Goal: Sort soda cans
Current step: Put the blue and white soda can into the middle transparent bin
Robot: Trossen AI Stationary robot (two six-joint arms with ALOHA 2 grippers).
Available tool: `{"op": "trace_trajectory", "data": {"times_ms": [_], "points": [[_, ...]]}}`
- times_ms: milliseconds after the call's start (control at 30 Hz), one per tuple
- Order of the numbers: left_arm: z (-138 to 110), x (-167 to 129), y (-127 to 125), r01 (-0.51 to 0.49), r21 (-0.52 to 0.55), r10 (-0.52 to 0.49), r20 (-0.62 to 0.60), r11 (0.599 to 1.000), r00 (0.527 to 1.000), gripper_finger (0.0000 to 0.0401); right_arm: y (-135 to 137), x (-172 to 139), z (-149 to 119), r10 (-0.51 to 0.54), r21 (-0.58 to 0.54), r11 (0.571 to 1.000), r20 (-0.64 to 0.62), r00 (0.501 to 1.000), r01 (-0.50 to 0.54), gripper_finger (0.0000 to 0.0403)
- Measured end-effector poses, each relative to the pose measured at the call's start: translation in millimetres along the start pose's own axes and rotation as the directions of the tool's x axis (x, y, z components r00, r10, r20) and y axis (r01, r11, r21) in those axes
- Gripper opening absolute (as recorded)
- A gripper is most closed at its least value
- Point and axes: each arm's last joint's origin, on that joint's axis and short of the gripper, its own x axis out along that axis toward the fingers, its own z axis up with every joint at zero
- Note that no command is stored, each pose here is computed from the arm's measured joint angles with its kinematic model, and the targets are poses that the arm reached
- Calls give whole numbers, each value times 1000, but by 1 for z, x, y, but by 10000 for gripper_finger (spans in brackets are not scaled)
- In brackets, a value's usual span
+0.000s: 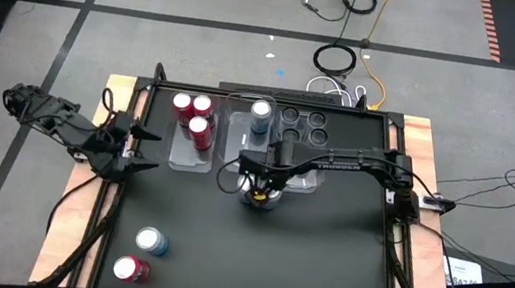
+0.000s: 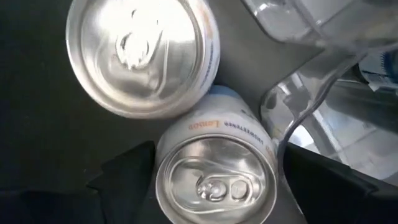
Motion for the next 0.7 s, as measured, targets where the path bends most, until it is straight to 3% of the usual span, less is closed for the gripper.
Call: {"op": "trace_trajectory", "data": {"times_ms": [267, 700], "points": [[0, 2, -1, -4, 4, 4, -6, 1000, 1000, 400, -3, -2, -5, -23, 9, 1000, -48, 999, 23, 274], [0, 3, -2, -7, 10, 8, -12, 1000, 1000, 400, 1, -5, -9, 4, 49, 999, -61, 998, -1, 282]]}}
